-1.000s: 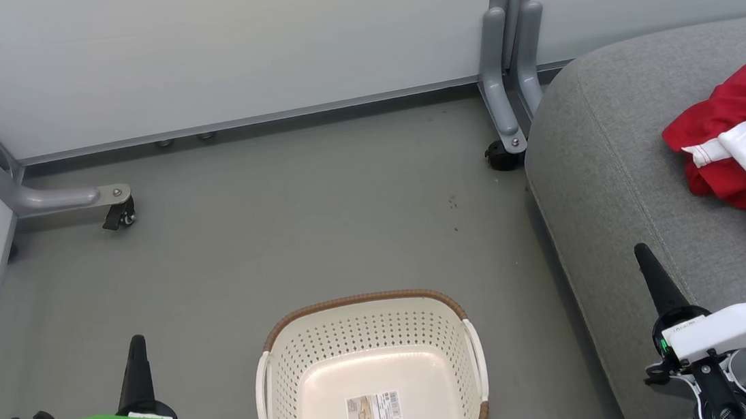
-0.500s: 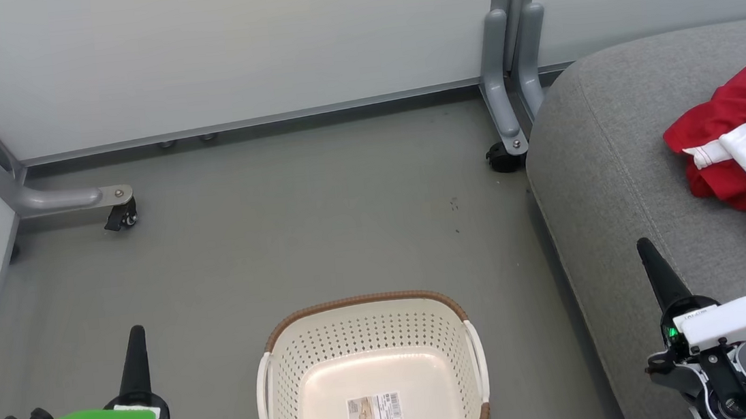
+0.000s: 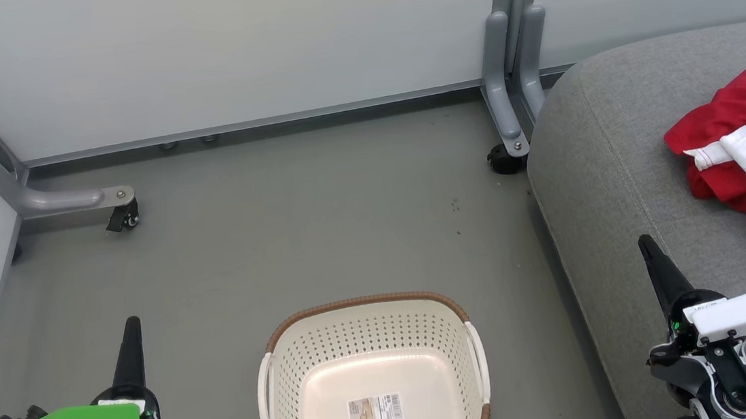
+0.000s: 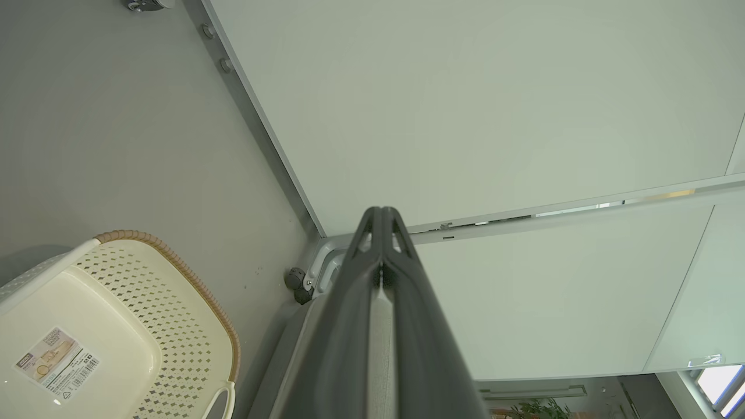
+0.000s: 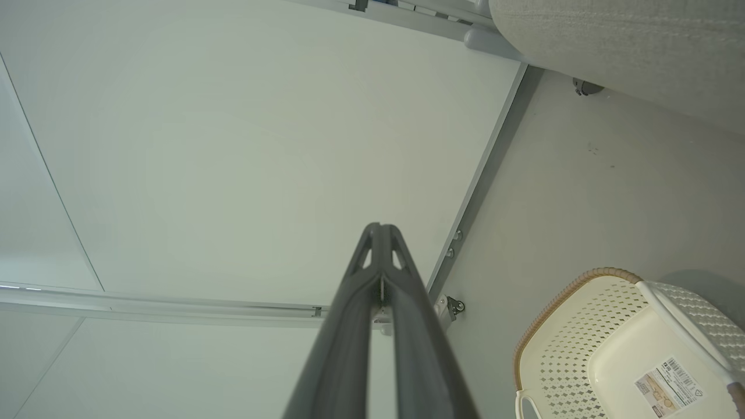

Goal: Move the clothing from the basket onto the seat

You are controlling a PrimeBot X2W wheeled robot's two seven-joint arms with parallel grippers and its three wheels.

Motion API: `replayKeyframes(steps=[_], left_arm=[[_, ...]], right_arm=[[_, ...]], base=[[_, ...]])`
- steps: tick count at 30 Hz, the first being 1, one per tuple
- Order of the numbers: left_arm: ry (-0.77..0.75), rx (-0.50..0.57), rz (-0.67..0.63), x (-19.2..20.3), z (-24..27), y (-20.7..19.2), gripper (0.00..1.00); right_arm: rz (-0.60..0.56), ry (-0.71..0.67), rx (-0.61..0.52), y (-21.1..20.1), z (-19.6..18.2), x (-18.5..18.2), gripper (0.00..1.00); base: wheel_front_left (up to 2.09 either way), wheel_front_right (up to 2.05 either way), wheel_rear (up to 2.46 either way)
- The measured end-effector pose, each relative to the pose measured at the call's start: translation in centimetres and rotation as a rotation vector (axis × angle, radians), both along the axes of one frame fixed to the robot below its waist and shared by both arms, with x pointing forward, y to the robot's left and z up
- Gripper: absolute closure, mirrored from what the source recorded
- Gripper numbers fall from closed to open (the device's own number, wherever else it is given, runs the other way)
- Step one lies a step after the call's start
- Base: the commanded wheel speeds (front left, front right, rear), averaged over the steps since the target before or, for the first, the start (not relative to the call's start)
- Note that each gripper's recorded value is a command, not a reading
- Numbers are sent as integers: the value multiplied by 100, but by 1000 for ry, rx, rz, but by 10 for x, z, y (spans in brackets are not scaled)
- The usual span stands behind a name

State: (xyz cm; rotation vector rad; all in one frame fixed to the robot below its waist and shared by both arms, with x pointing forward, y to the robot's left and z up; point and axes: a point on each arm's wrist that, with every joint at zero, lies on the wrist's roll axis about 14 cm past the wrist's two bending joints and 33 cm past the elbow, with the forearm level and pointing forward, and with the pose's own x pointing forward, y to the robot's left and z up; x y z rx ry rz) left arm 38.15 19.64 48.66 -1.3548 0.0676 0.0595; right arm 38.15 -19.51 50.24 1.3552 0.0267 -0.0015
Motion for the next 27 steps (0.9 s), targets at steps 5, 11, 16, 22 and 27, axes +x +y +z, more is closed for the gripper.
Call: replayKeyframes(steps=[5,11,16,22,27], left_arm=[[-9,-40,2,1,2,1,100],[-23,-88,2,2,6,1,100],[-35,-123,2,3,8,1,100],[-52,-165,3,4,13,2,100],[-63,-198,4,5,15,3,100]], right_arm=[[-2,4,40,-1,-1,0,100],[-7,1,85,-2,0,2,100],[-10,-4,123,-3,1,4,100],[-15,-2,165,-4,0,4,100],[-17,-7,200,-4,2,5,100]], base=[[0,0,0],[0,0,0],[0,0,0],[0,0,0],[0,0,0]])
